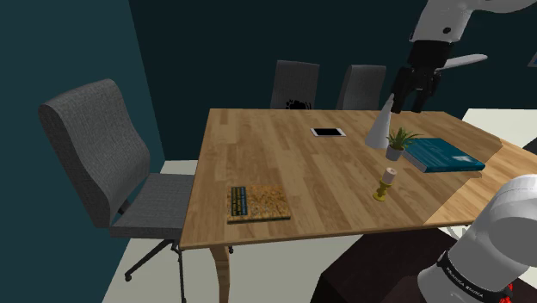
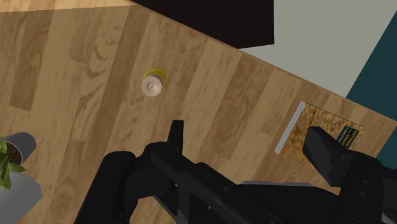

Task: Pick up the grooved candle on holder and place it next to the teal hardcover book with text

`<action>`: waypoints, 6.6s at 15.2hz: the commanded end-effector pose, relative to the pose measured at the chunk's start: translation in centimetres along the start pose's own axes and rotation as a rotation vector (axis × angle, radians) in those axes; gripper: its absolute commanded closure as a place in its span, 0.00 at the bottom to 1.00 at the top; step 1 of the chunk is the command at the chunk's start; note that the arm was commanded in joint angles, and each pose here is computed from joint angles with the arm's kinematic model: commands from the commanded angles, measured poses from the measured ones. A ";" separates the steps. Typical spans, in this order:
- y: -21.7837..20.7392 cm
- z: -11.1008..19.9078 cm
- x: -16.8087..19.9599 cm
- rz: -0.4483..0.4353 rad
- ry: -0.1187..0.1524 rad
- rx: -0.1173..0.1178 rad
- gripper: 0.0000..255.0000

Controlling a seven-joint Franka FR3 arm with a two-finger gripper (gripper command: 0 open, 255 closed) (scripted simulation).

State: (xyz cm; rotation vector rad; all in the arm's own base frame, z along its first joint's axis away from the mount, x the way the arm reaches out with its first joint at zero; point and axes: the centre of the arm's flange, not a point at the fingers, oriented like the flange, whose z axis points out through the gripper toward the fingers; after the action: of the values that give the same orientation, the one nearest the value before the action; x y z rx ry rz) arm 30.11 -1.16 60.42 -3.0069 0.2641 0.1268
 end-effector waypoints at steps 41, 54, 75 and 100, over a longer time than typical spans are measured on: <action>10.8 25.4 6.0 0.098 -0.092 -0.038 1.00; 10.2 20.7 5.6 0.098 -0.091 -0.038 1.00; 9.0 9.8 4.5 0.098 -0.091 -0.038 1.00; 30.8 3.3 4.3 0.098 -0.091 -0.038 1.00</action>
State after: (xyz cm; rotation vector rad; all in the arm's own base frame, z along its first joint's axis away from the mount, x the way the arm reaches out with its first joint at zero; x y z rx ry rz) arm 28.73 -30.29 53.30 -3.0143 0.4060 0.2801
